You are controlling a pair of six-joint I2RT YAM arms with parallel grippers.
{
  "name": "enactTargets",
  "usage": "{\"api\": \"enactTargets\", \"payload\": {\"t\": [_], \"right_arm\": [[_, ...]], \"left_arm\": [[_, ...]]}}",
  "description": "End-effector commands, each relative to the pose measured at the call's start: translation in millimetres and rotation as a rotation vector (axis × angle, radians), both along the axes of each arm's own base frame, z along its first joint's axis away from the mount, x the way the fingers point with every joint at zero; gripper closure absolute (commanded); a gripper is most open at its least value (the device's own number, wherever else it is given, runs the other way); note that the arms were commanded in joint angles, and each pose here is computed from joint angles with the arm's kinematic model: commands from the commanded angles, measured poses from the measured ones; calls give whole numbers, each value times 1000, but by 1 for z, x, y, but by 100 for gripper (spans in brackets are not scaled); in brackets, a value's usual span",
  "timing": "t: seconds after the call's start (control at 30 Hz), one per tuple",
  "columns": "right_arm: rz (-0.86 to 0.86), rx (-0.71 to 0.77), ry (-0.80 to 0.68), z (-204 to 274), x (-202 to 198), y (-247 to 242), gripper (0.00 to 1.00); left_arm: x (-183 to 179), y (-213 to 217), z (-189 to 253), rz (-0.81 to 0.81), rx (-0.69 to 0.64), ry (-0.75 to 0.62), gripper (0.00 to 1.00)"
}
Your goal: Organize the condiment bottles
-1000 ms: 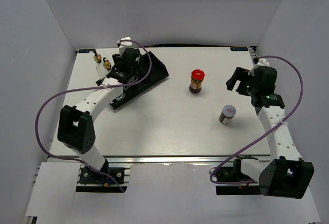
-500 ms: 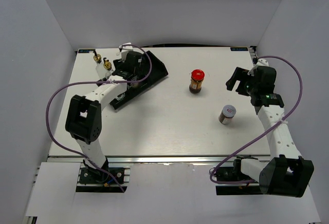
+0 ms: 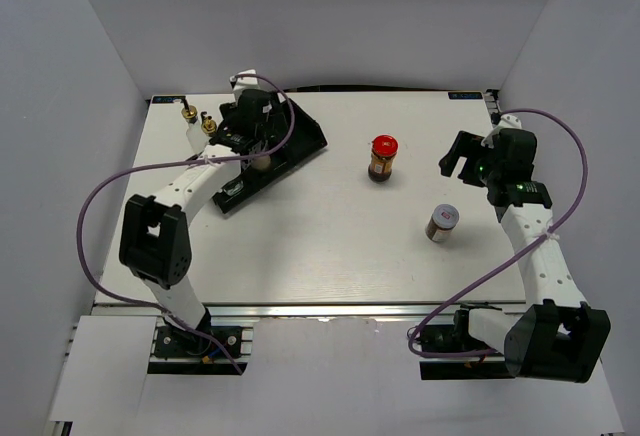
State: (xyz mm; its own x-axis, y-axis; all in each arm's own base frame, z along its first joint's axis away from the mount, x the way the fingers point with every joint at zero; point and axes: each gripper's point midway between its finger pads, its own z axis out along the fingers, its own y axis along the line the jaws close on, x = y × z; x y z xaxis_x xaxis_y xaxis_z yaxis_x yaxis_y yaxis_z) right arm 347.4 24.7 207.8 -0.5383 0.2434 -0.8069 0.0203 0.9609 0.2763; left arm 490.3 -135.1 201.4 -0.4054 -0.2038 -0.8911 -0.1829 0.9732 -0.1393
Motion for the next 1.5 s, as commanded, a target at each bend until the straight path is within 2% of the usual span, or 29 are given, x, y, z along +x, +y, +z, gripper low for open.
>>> {"api": "enactTargets", "payload": {"t": [0.0, 0.17, 0.3, 0.37, 0.43, 0.47, 0.5, 0.57, 0.6, 0.63, 0.73, 0.77, 0.93, 1.13, 1.3, 1.47], "right_arm": [[10, -8, -72, 21, 3, 0, 11], [39, 6, -75, 22, 3, 5, 11], [37, 6, -70, 21, 2, 5, 11], [29, 3, -73, 22, 2, 4, 11], [28, 0, -84, 25, 1, 3, 11], [27, 1, -84, 24, 0, 4, 10], [25, -2, -88, 26, 0, 3, 11], [27, -5, -90, 26, 0, 3, 11], [28, -6, -92, 27, 0, 3, 11], [27, -8, -91, 26, 0, 2, 10], [26, -15, -93, 26, 0, 1, 11], [27, -17, -93, 26, 0, 1, 10], [29, -21, -89, 24, 1, 1, 11], [29, -21, -97, 26, 0, 1, 11], [28, -22, -100, 26, 0, 1, 11], [27, -24, -105, 28, 0, 1, 11]], "left_arm": [[-16, -28, 80, -130, -60, -170, 2], [-41, -66, 111, -256, -22, -232, 2], [-49, -105, 112, -400, 20, -244, 2], [-59, -148, 113, -600, 30, -244, 2], [-67, -184, 86, -769, 51, -171, 2], [-71, -201, 92, -835, 79, -190, 2], [-74, -217, 72, -904, 86, -149, 2], [-78, -238, 63, -995, 94, -139, 2], [-75, -245, 70, -1005, 89, -148, 2], [-69, -252, 50, -1013, 95, -106, 2], [-65, -271, 46, -1077, 81, -92, 2], [-64, -277, 27, -1097, 86, -49, 2], [-60, -296, 19, -1151, 78, -69, 2], [-42, -304, 5, -1097, 108, -77, 2], [-32, -312, -27, -1070, 160, -26, 2], [-19, -312, -34, -998, 219, -40, 2]]}}
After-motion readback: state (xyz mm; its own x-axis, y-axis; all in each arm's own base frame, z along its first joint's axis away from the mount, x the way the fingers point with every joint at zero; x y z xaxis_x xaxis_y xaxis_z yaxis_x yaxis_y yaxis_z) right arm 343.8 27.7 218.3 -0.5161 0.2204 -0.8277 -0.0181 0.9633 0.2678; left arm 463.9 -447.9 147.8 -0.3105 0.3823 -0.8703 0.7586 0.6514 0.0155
